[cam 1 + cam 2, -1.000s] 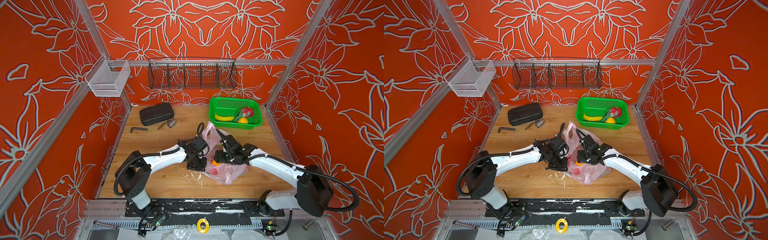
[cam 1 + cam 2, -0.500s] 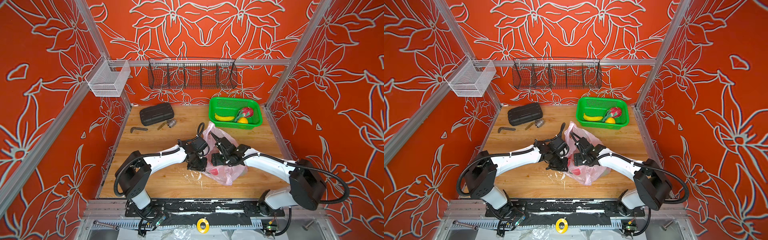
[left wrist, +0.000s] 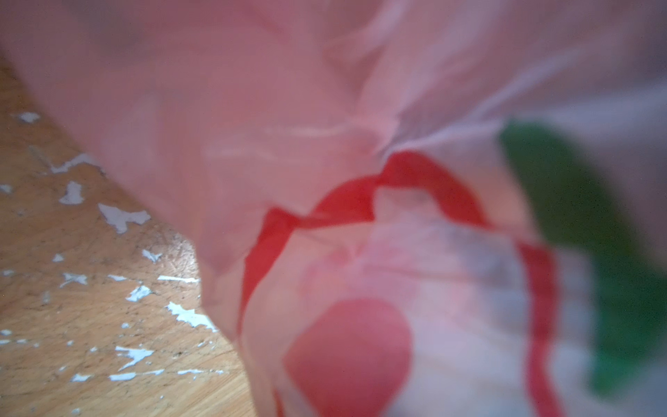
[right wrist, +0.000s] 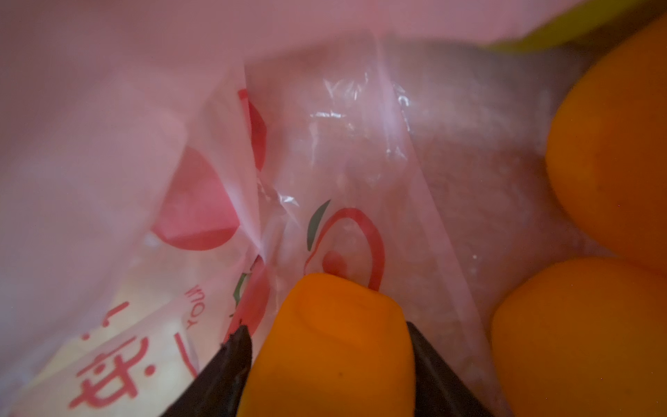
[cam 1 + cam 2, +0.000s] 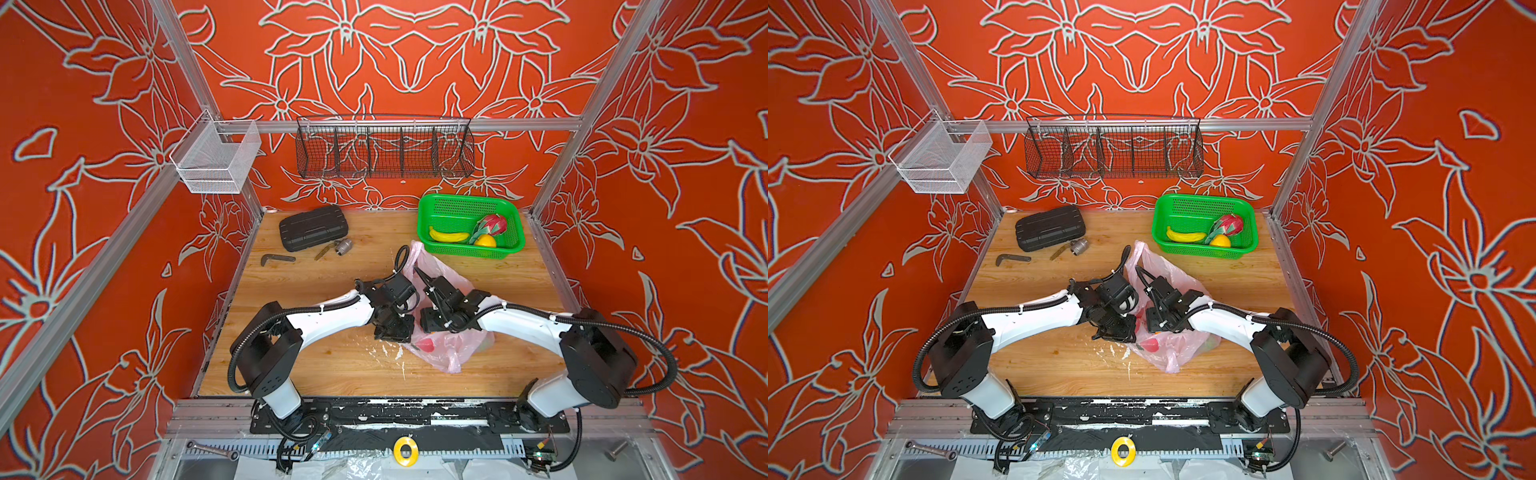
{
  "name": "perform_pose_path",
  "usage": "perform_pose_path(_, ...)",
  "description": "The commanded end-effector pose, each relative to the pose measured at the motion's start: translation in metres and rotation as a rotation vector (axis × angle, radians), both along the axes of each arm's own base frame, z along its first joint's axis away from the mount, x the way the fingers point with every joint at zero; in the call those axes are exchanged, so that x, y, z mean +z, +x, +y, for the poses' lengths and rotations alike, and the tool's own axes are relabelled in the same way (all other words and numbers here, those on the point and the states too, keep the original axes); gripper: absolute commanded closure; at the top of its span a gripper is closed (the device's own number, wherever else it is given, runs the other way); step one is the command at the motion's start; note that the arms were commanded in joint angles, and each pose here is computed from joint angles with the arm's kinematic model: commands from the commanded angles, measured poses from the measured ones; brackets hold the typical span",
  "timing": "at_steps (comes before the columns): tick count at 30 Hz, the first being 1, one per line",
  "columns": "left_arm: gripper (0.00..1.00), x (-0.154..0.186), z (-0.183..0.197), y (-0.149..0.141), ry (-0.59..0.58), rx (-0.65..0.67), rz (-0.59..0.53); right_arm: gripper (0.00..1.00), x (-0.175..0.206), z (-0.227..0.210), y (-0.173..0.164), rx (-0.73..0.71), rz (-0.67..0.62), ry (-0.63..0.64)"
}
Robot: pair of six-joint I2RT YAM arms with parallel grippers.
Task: Untie the knot of the plastic bag and take out the fruit
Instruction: Pick up the fruit from the plastic bag.
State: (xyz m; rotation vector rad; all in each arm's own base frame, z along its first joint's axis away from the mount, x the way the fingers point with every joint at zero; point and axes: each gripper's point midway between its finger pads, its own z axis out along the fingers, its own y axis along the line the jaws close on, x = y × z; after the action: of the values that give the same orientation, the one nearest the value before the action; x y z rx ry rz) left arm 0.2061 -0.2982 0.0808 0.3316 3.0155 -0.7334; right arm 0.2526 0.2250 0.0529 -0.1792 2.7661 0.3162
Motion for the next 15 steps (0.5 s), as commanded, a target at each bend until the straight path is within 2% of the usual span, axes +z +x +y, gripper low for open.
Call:
perform_pose_path(1, 0.83, 0.002, -0.001, 0.002, 0.004, 0.004, -0.013, 0.42, -0.004, -0.001, -0.002, -0.022, 0.012, 0.002)
perform_pose_path(4, 0.83, 0.002, -0.001, 0.002, 0.005, 0.004, -0.016, 0.48, 0.005, -0.002, 0.002, -0.041, -0.017, 0.011)
perform_pose_path(9, 0.83, 0.002, -0.001, 0.003, 0.006, 0.007, -0.017, 0.49, 0.025, -0.008, 0.013, -0.100, -0.096, 0.028)
perform_pose_path(15, 0.83, 0.005, -0.002, 0.004, -0.002, 0.007, -0.024, 0.49, 0.047, -0.005, 0.026, -0.149, -0.155, 0.110)
